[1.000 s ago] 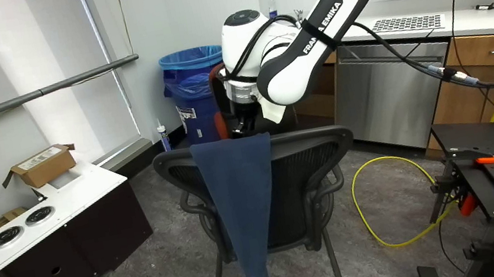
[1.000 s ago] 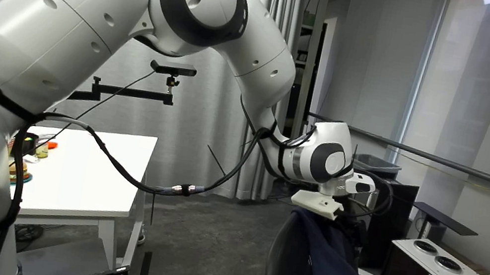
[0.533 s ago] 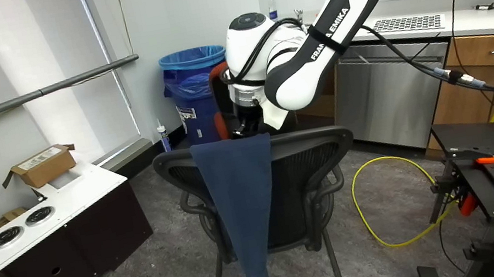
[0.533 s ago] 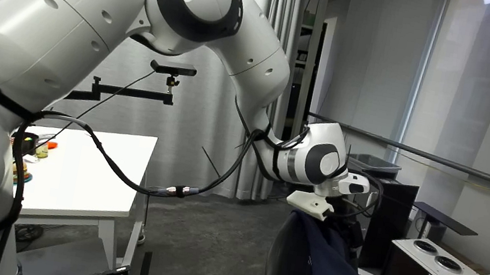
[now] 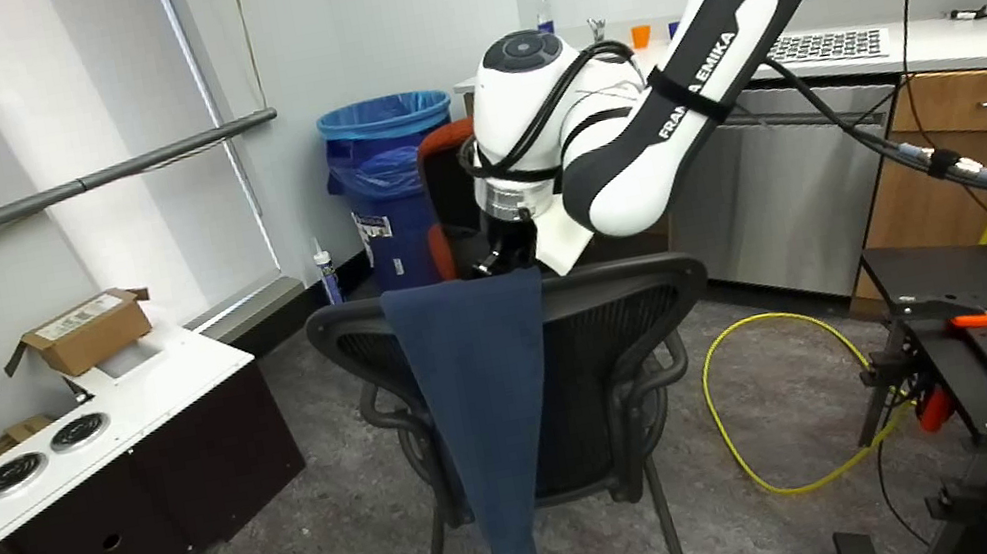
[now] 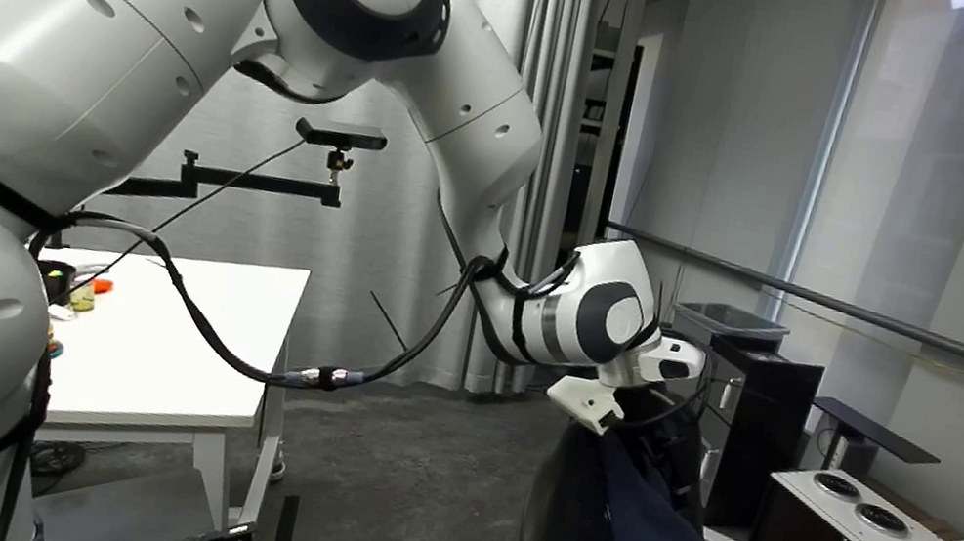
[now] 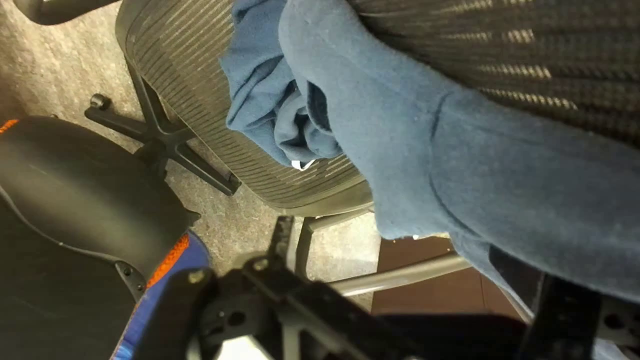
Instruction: Put the hoodie on the seat of the chair
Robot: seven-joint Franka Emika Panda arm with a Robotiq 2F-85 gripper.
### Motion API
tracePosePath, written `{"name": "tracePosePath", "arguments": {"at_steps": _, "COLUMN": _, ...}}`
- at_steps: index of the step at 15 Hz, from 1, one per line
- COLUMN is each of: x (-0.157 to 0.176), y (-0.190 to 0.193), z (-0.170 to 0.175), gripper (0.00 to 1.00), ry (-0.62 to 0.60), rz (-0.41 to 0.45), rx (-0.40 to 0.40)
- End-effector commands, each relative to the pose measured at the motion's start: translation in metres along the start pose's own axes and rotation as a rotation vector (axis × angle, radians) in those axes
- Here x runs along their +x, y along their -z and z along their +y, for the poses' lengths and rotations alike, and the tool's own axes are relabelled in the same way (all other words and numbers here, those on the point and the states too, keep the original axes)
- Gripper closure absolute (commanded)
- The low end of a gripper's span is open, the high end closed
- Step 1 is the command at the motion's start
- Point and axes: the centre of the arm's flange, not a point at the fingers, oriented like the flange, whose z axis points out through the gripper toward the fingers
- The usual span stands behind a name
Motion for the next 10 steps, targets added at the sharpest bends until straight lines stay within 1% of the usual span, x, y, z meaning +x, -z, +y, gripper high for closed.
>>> {"name": "tracePosePath", "arguments": {"at_steps": 1, "x": -0.041, "y": 0.013, "z": -0.018, "gripper": 0.00, "ry": -0.001, "rz": -0.022, "rx": 0.020}}
{"name": "tracePosePath", "arguments": {"at_steps": 3, "x": -0.048, "y": 0.016, "z": -0.017, "gripper": 0.00, "ry": 0.017, "rz": -0.060, "rx": 0.055}}
{"name": "tracePosePath", "arguments": {"at_steps": 5, "x": -0.055, "y": 0.020, "z": -0.014, "gripper": 0.00, "ry": 0.035, "rz": -0.107, "rx": 0.108}}
{"name": "tracePosePath", "arguments": {"at_steps": 10, "x": -0.072, "y": 0.026, "z": 0.004, "gripper": 0.00, "ry": 0.010, "rz": -0.128, "rx": 0.221}}
